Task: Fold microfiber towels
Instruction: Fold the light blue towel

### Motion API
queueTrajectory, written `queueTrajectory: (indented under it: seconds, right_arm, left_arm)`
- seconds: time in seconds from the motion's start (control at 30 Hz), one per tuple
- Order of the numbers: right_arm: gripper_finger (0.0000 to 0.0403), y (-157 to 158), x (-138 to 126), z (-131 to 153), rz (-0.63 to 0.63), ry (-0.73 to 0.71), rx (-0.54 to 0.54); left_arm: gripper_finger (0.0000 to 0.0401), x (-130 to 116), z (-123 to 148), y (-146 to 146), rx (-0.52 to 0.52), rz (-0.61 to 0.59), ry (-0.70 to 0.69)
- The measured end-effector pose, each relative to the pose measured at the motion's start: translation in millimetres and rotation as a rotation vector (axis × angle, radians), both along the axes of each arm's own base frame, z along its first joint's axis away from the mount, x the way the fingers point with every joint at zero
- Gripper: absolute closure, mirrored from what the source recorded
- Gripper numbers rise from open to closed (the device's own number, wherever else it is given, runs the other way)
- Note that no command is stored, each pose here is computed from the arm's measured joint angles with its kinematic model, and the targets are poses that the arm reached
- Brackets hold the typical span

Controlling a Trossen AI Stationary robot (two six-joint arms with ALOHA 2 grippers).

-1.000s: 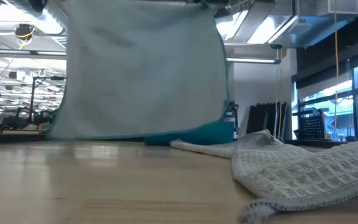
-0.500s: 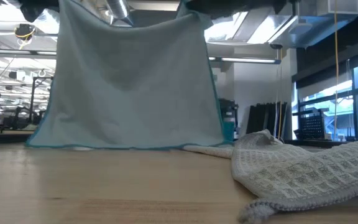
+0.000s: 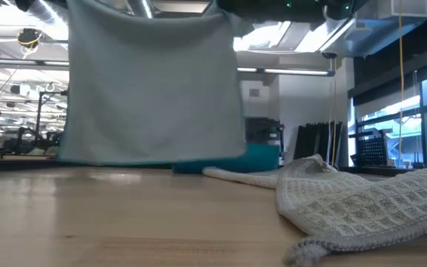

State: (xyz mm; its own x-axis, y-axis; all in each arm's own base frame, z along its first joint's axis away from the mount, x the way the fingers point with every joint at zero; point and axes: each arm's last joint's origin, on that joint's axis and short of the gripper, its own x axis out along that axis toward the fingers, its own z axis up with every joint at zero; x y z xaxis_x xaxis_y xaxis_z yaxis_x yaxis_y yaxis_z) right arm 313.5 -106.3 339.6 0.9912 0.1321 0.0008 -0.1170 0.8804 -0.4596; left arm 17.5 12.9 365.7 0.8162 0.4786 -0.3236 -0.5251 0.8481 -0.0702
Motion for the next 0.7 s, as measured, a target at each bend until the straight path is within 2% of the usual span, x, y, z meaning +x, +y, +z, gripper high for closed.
queueTrajectory:
  seconds: [0.1,0.23,0.47,0.57,0.7]
  right_arm:
    - [0.0395,19.3,10.4,-20.1,0.136,0.14,0.052]
    - [0.0395,59.0,19.6,-43.9,0.254,0.33,0.086]
    - [0.0395,130.6,19.8,-63.1,0.433,0.513,0.211]
    - [0.0395,150.5,15.3,-81.5,0.416,0.591,0.228]
    - [0.0395,159.0,9.5,-108.6,0.321,0.651,0.265]
  left_arm:
    - [0.0401,0.5,-0.8,-3.3,-0.073,-0.102,-0.012]
    - [0.0401,2.5,-13.3,-8.3,-0.265,-0.221,0.036]
    - [0.0401,20.0,-65.4,-15.8,-0.625,-0.419,0.189]
    - [0.0401,27.3,-90.0,-17.5,-0.708,-0.482,0.233]
    - [0.0401,34.4,-122.4,-18.1,-0.801,-0.495,0.273]
